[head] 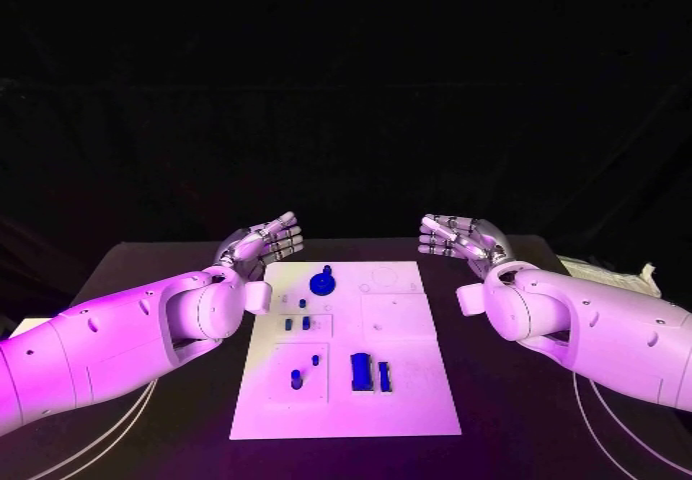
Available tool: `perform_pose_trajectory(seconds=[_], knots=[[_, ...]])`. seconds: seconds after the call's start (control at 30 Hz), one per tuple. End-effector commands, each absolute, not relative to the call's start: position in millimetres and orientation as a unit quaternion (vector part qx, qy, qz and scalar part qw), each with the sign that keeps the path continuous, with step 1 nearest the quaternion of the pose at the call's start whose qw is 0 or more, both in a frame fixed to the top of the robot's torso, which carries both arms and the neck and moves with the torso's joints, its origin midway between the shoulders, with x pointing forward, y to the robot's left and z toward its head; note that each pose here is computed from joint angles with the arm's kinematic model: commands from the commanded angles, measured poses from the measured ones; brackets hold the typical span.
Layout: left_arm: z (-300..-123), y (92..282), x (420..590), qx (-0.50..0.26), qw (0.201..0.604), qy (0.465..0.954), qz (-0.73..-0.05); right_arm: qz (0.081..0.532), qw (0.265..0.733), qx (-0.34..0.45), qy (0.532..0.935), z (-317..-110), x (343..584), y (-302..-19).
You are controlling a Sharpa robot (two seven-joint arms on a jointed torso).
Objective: Assemble the parts on the task board
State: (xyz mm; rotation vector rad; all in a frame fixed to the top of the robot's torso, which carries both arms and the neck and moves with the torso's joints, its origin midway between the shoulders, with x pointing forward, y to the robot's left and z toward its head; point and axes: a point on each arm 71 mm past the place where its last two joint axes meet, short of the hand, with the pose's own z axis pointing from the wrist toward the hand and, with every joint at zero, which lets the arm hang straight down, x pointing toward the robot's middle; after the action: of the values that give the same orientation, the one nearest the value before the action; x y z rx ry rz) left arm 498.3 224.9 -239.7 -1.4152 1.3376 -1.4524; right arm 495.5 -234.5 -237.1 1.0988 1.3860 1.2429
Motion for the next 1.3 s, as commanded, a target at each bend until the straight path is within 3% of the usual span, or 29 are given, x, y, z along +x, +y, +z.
perform_pose_trajectory(seconds=[0.03,0.5,1.3], knots=[[-237.6,220.7,494.6,-0.538,0.376,0.516,-0.550,0.509,0.482,0.462,0.543,-233,490,-226],[-225.9,194.8,465.0,-0.503,0.482,0.505,-0.510,0.507,0.493,0.498,0.502,-224,462,-192],[-224.2,192.4,461.8,-0.498,0.493,0.502,-0.507,0.507,0.493,0.498,0.502,-224,462,-192]])
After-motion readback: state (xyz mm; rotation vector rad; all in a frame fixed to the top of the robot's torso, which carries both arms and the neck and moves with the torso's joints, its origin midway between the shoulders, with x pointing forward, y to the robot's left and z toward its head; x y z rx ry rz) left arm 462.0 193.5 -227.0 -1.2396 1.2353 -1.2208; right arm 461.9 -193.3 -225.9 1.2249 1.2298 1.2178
